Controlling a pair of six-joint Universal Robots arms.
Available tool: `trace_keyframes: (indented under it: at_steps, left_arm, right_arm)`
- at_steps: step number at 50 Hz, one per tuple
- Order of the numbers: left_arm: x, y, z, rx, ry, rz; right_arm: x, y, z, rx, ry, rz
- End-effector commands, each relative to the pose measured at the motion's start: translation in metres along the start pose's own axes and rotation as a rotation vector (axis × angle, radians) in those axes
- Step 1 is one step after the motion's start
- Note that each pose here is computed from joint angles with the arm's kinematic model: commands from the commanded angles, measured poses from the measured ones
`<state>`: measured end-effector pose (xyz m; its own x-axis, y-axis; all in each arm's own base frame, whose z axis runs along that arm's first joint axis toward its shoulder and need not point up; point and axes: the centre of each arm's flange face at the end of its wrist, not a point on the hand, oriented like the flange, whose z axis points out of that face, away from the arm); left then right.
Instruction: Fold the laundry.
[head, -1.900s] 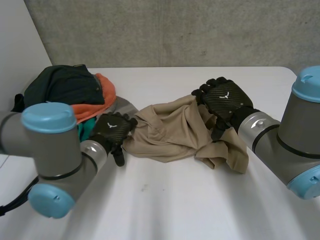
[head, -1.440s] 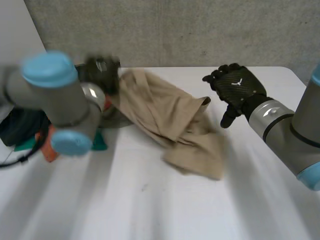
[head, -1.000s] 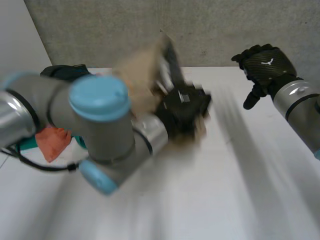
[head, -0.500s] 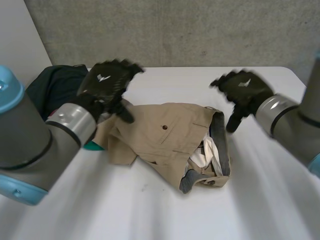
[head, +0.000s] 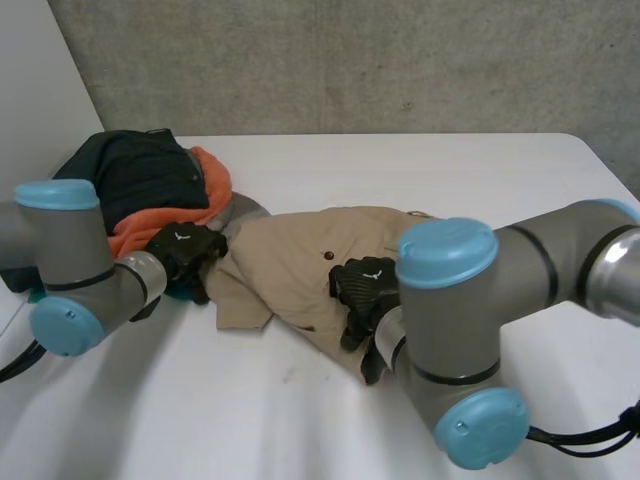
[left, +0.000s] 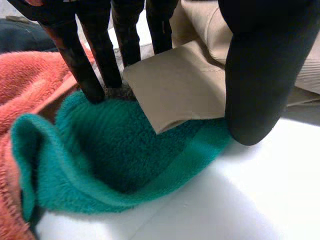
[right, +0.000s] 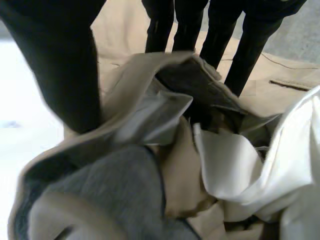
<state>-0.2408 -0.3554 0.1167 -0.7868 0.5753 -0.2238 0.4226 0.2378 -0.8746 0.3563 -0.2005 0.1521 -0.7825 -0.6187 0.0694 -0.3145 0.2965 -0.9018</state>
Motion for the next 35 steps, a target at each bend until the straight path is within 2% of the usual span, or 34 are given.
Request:
trace_keyframes:
  at_steps: [1, 4, 10, 14, 18, 22, 26, 35]
  left_arm:
    - [0.005, -0.027, -0.013, 0.072, -0.021, 0.024]
    - [0.004, -0.052, -0.036, 0.119, -0.07, 0.038]
    - [-0.002, -0.137, -0.127, 0.378, -0.174, 0.071]
    - [0.003, -0.163, -0.168, 0.479, -0.155, 0.022]
    - [0.014, -0.17, -0.195, 0.483, -0.086, -0.05]
    - [0.021, -0.162, -0.202, 0.425, -0.039, -0.117]
    - [0.026, -0.145, -0.196, 0.337, -0.019, -0.147]
    - [0.045, -0.065, -0.11, 0.089, 0.051, -0.157]
  right_arm:
    - [0.003, -0.017, -0.005, 0.053, 0.004, -0.024]
    - [0.022, -0.051, -0.024, 0.138, 0.039, -0.055]
    - [0.083, -0.143, -0.088, 0.381, 0.15, -0.253]
    - [0.097, -0.17, -0.113, 0.441, 0.172, -0.242]
    - [0.116, -0.186, -0.129, 0.462, 0.2, -0.225]
    - [0.132, -0.19, -0.133, 0.464, 0.206, -0.217]
    - [0.14, -0.18, -0.12, 0.423, 0.19, -0.197]
    - [0.131, -0.098, -0.051, 0.17, 0.085, -0.143]
